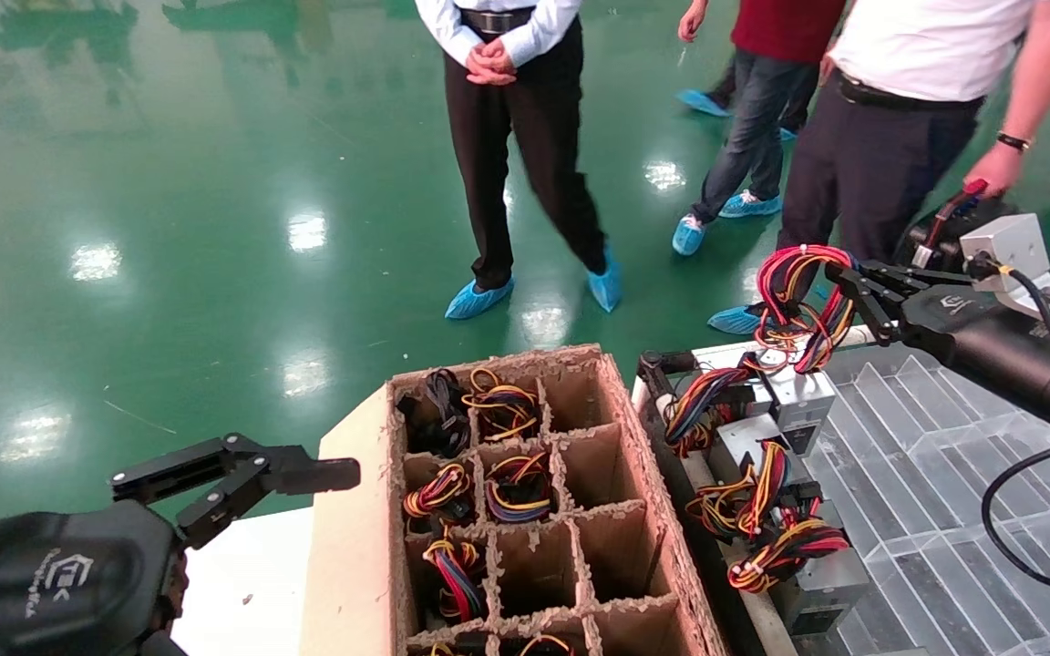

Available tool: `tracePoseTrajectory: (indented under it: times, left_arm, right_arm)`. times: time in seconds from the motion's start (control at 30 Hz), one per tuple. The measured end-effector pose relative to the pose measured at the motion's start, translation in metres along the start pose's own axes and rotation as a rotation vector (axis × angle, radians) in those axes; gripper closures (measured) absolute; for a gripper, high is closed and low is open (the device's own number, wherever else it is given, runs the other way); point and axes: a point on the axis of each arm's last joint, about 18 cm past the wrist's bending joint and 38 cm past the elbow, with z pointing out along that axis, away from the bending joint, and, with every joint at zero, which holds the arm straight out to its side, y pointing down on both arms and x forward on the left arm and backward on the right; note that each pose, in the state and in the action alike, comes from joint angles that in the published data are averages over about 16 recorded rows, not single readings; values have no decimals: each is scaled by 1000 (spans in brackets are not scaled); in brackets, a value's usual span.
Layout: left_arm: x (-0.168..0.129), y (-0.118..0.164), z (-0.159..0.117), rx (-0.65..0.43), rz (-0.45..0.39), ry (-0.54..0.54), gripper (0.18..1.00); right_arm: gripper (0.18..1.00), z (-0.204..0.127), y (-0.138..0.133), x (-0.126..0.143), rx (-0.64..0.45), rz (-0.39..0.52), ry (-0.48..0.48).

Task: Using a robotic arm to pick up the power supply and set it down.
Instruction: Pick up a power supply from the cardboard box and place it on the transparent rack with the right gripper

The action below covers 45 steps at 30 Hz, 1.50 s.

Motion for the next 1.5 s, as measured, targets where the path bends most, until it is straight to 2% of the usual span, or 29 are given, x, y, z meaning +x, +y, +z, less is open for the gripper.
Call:
tracePoseTrajectory:
  times: [0.93, 1.33, 1.5]
  left_arm:
    - [0, 0, 0, 0, 0, 0, 184]
    - [0, 0, 0, 0, 0, -1, 184]
    - [0, 0, 0, 0, 0, -1, 184]
  right_arm:
    - [938, 9, 16, -6, -38, 33, 30]
    - [837, 6, 14, -4, -41, 39, 22]
    - [748, 1, 10, -2, -42, 49, 5]
